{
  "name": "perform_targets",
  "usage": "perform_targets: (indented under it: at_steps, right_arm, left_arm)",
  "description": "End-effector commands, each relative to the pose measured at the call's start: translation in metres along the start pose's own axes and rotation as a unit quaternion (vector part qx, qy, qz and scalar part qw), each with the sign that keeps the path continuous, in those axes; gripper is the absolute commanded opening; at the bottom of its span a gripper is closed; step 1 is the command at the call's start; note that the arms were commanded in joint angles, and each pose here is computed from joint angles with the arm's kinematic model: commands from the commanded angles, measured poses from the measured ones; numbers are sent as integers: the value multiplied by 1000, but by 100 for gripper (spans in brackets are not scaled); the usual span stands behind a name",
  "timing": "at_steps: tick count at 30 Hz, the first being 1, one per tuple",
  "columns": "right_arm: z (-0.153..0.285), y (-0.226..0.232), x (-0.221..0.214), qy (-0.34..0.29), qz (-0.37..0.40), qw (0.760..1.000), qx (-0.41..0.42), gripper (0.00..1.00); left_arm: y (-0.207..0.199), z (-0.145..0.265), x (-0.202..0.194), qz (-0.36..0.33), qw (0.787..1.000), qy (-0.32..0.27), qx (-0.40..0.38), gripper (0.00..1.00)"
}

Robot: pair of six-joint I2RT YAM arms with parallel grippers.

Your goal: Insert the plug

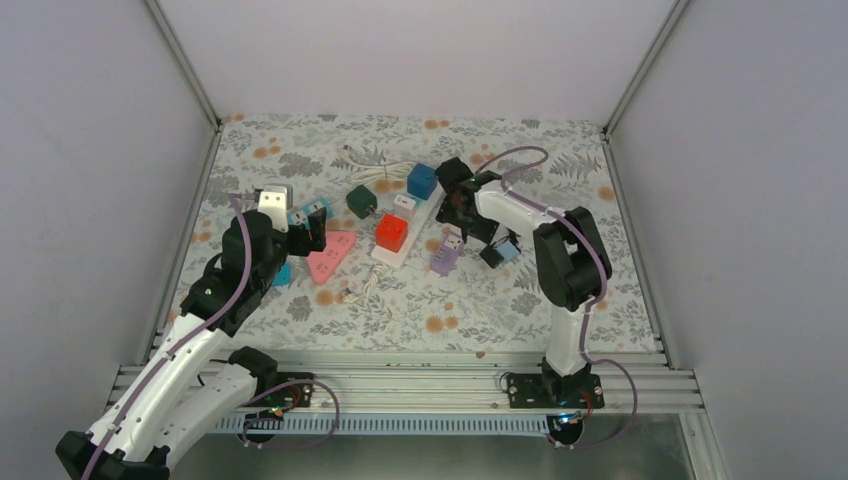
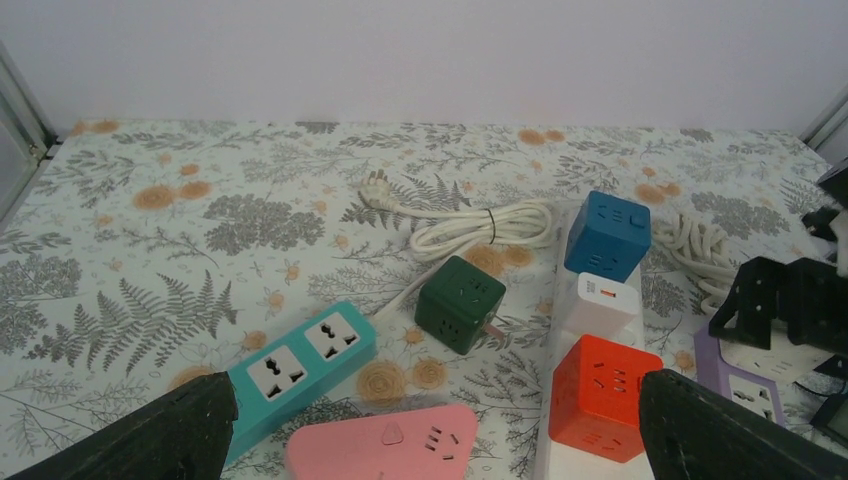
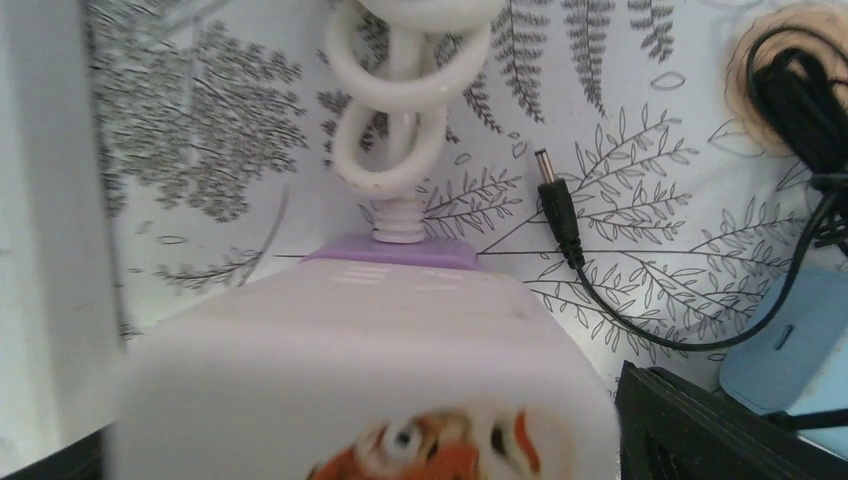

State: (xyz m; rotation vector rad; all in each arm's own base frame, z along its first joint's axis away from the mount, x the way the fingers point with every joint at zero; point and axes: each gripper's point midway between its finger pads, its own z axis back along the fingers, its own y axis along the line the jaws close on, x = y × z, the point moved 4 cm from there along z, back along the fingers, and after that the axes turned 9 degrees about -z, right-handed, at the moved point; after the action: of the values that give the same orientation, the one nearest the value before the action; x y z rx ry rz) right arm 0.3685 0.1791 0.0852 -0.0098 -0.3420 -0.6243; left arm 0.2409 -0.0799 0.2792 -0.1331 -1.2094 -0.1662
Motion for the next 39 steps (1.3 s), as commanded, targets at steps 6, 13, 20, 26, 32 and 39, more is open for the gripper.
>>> perform_targets:
  at_steps: [6,13,20,26,32,39]
  right_arm:
    - [28,0,15,-26,22,999,26,85]
    - [4,-2,3,4,33,999,4,50]
    - [-41,-29,-32,35,67,996,-54,36]
    - [-77,-59,-69,64,78,990,-96,30]
    - [-95,-71,-88,65,98,985,-128,29]
    - [-53,-53,-49,-16,89,991,-96,31]
  left_arm:
    - [2,0,0,3,1000,1,7,100]
    - [2,1,0,4,1000,2,7,100]
    - [2,1,0,4,1000,2,5,100]
    - [2,0,-1,4,1000,5,7,100]
    - [3,-1,-1,3,1000,6,10,100]
    - [3,-1,-2,4,1000,7,12,100]
